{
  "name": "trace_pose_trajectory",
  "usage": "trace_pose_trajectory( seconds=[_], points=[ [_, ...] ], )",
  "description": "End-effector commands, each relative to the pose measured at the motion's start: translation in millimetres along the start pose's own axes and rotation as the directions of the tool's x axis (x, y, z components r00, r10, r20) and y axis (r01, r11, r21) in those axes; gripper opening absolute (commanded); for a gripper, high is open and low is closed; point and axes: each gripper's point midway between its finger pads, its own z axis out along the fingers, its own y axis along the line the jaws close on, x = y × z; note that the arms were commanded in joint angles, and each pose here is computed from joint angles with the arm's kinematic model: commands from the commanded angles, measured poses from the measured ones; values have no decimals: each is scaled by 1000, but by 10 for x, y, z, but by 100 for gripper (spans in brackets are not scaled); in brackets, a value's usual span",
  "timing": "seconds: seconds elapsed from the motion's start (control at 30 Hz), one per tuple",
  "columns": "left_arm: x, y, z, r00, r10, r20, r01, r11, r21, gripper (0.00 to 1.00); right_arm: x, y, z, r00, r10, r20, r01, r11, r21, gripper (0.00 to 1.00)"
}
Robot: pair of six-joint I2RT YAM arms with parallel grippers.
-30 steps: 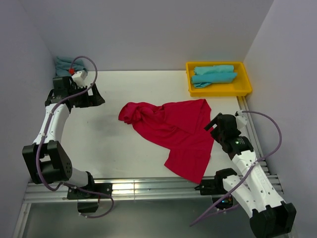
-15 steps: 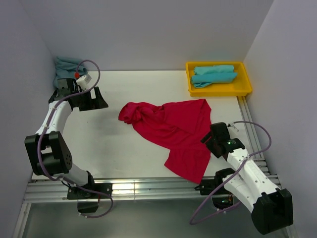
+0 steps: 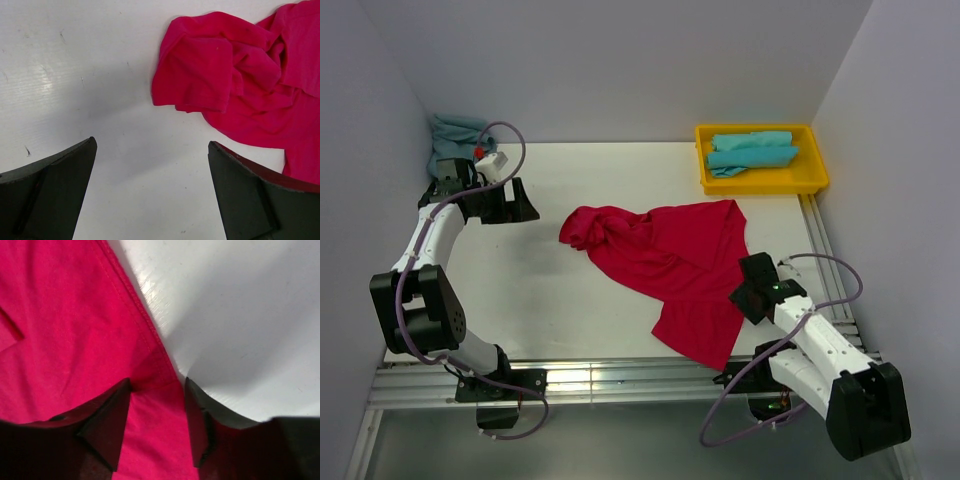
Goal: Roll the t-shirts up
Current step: Flatten the tshirt
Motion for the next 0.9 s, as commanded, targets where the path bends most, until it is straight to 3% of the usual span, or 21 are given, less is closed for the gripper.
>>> trace_pose_trajectory(
  seconds=[0.0,0.1,0.2,0.23,0.3,0.57,0.7,0.87],
  points=[
    [-83,-90,-79,998,57,22,-57,998,30,99,-29,168,34,1000,30,7,-30,998,-57,53],
    [-33,-93,-67,998,67,7,-67,997,38,99,-21,197,62,1000,22,2,-22,998,-60,47],
    [36,-118,-47,997,73,-12,-72,995,63,99,-11,282,67,1000,19,-13,-20,996,-87,25],
    [86,-135,-37,996,83,-26,-81,994,76,99,-39,341,40,1000,19,-12,-20,994,-103,12],
    [166,-171,10,992,116,-48,-111,989,96,99,-103,414,-43,1000,5,-4,-5,993,-118,0],
    [623,-297,289,962,202,-185,-181,976,125,98,-895,1116,-1120,985,13,175,47,941,-336,0],
    [855,-434,458,940,208,-269,-154,966,206,89,-1227,1372,-1682,969,25,246,82,907,-413,0],
    [982,-468,635,929,201,-311,-131,964,234,82,-1441,1491,-1979,955,25,294,109,896,-430,0]
  ],
)
